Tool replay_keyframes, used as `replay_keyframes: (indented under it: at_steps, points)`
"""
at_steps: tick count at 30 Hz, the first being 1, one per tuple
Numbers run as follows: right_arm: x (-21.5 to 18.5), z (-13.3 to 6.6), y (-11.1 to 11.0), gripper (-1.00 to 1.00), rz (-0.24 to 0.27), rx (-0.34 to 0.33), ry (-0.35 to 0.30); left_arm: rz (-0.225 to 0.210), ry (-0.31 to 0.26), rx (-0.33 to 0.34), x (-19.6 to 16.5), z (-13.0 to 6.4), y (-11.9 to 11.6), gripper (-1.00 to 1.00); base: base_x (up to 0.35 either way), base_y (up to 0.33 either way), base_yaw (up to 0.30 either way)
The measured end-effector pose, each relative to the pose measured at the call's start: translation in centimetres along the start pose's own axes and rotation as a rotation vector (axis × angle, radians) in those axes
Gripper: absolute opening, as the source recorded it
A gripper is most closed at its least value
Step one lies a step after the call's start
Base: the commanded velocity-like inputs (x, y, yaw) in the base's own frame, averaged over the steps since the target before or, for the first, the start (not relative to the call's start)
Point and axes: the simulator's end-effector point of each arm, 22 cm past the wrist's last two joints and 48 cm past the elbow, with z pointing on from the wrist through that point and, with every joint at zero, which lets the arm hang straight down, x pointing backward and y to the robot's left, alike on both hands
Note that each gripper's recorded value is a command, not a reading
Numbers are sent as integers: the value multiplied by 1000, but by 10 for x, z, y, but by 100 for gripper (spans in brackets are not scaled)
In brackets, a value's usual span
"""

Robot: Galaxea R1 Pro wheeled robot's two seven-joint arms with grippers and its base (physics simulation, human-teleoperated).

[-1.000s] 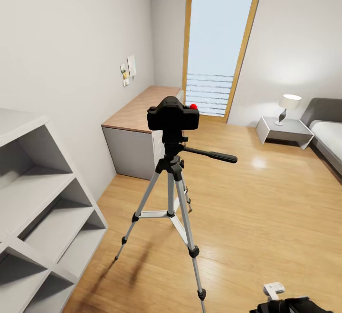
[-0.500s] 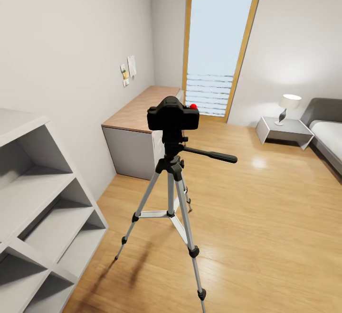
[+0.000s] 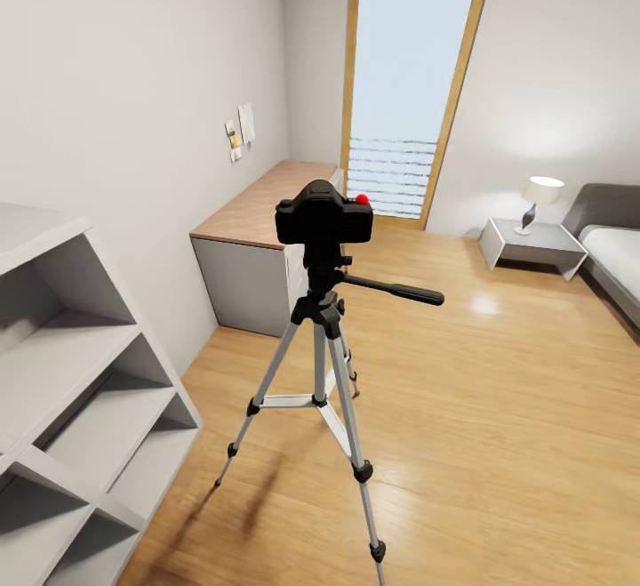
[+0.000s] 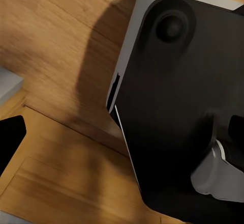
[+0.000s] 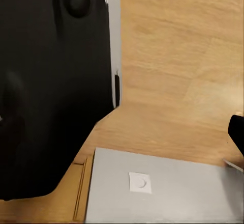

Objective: Attach the digital camera to the camera tripod in the bedroom.

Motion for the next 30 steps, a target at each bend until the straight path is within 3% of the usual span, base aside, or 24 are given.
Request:
replay_keyframes:
  at_steps: [7, 16, 30]
  points:
    - [26, 0, 12, 100, 37, -4, 29, 1, -1, -2, -1, 0, 2, 100, 0, 0, 0]
    - [26, 2, 32, 100, 45, -27, 5, 5, -9, -6, -3, 0, 5, 100, 0, 0, 0]
    - [24, 2, 35, 100, 37, -32, -8, 12, -59, -15, -16, -1, 12, 100, 0, 0, 0]
